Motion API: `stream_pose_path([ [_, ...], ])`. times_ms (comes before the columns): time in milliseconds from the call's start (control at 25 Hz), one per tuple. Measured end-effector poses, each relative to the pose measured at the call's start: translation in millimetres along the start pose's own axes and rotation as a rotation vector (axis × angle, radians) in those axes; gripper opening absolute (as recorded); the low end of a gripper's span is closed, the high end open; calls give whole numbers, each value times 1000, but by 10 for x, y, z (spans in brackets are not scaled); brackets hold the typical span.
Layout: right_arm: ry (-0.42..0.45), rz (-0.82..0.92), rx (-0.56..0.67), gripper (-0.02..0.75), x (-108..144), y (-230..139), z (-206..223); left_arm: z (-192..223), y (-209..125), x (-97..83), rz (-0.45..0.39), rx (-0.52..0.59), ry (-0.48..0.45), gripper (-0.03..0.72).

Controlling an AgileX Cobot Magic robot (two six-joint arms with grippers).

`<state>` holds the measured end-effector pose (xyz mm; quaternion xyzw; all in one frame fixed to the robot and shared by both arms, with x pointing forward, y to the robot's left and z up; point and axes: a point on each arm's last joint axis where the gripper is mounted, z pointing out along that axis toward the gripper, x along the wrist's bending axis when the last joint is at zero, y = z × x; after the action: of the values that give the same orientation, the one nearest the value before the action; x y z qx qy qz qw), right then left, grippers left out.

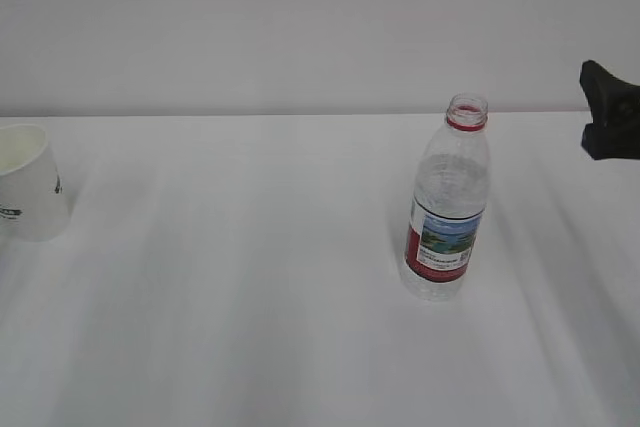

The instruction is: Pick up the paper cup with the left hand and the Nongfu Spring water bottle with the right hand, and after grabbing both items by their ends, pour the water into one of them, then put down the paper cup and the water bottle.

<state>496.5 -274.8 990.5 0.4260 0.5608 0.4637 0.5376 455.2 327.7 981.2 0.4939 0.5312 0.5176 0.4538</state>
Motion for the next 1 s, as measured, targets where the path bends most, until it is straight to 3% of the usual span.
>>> stream_pose_path([
  [440, 2, 12, 6, 589, 31, -208, -286, -343, -287, -41, -12, 30, -24, 569],
  [720, 116, -10, 85, 589, 153, -427, -577, -534, -414, -84, -15, 51, -60, 566],
  [1000, 174, 21, 162, 589, 214, -573, -793, -554, -420, -198, 38, 51, -188, 554],
])
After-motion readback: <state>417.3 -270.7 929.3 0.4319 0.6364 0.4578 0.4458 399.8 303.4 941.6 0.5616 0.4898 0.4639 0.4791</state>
